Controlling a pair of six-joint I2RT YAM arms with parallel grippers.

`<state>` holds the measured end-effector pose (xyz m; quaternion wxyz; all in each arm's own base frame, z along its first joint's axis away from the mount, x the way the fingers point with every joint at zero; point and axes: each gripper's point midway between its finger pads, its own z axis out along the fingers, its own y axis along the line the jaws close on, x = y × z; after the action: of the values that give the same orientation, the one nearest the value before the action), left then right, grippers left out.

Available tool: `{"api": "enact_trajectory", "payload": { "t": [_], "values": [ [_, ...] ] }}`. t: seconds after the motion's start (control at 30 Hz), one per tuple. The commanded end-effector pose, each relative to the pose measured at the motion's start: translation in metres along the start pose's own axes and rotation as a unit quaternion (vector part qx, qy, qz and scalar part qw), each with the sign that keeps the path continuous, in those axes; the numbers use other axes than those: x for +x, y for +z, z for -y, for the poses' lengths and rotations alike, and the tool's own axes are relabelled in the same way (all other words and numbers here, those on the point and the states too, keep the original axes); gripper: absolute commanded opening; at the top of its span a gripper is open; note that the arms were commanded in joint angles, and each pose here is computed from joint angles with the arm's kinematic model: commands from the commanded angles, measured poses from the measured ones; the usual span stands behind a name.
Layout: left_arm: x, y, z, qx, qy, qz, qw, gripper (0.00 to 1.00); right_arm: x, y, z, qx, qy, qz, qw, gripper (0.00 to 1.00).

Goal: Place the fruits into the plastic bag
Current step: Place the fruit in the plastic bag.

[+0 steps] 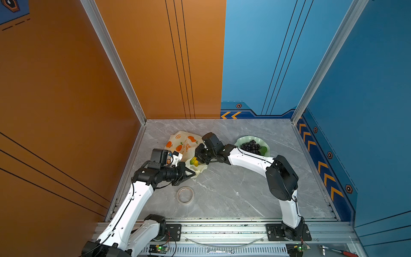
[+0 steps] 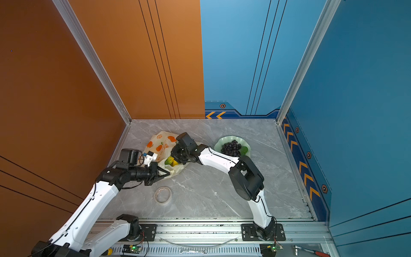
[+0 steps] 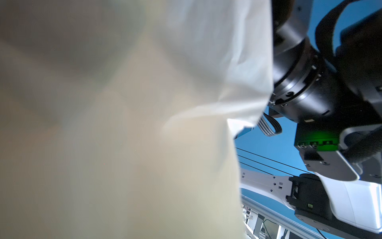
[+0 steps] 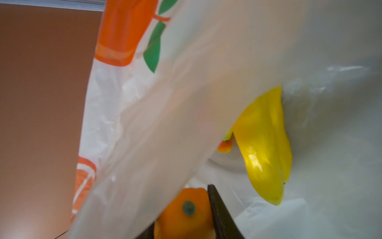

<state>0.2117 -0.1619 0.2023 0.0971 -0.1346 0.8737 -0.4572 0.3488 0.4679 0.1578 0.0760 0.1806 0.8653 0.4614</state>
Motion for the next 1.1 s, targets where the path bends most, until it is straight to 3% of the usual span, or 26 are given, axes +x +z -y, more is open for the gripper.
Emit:
{"api": "enact_trajectory", "payload": {
  "t": [0.0, 0.2, 0.7, 1.07],
  "values": [
    [0.0, -0.003, 0.004, -0.001, 0.003, 0.005, 1.0, 0.0, 0.0, 0.005, -0.017, -0.049, -0.002, -0.008, 0.999, 0.32],
    [-0.004, -0.004, 0.011, 0.006, 0.005, 0.011, 1.0, 0.0, 0.001, 0.007, -0.026, -0.076, 0.006, -0.013, 0.997, 0.32],
    [-0.018, -0.012, 0.042, 0.049, 0.028, 0.032, 0.998, 0.0, 0.004, 0.029, 0.022, -0.028, 0.033, -0.028, 0.999, 0.32],
    [-0.018, -0.012, 0.04, 0.054, 0.029, 0.03, 0.998, 0.0, 0.028, 0.047, 0.007, -0.05, 0.017, -0.075, 0.996, 0.32]
  ]
}}
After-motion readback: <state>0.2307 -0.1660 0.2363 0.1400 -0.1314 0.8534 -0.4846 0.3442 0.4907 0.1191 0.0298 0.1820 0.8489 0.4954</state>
